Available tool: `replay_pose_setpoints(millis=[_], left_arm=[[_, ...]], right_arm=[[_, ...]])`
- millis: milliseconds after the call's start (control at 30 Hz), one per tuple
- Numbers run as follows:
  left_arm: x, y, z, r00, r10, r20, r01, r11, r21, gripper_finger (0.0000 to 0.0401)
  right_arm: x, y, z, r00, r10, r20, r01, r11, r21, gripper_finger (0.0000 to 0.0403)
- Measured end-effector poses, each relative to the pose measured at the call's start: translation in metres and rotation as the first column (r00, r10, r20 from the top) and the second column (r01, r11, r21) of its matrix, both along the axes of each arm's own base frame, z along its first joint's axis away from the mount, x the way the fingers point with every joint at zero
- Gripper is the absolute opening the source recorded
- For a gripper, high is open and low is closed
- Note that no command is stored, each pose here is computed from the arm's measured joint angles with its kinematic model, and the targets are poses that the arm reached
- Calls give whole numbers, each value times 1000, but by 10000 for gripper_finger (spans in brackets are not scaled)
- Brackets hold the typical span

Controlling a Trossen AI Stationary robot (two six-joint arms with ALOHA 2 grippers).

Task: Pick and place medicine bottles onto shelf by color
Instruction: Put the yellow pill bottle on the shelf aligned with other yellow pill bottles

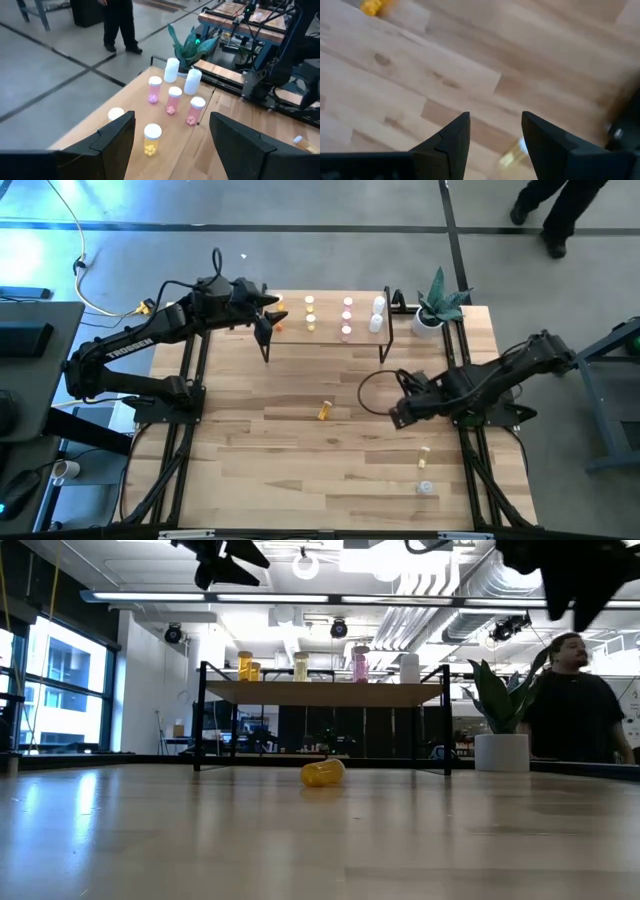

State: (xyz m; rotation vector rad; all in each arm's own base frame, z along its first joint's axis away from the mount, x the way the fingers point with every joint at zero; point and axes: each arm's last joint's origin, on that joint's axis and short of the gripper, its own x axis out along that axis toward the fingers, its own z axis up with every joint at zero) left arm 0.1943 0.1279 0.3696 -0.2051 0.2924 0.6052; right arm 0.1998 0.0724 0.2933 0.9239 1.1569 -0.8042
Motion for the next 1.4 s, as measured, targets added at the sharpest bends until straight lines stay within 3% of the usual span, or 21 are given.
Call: replay_pose_setpoints(millis=[233, 533, 967, 1400], left_arm=[[-2, -1, -6, 1000, 26, -16, -27, 995, -92, 243], [-4, -5, -15, 997, 17, -77, -31, 982, -187, 243], [7, -25, -15, 993, -86, -77, 70, 979, -192, 243], [14, -39, -15, 986, -150, -72, 134, 971, -198, 243]], right_arm=[[-9, 23, -2, 999, -48, -9, 48, 997, 57, 170], [-22, 47, -4, 997, -79, 18, 79, 997, 4, 170], [-30, 89, -30, 982, -178, -57, 175, 983, -51, 170], [-26, 124, -77, 953, -267, -143, 237, 951, -199, 170]])
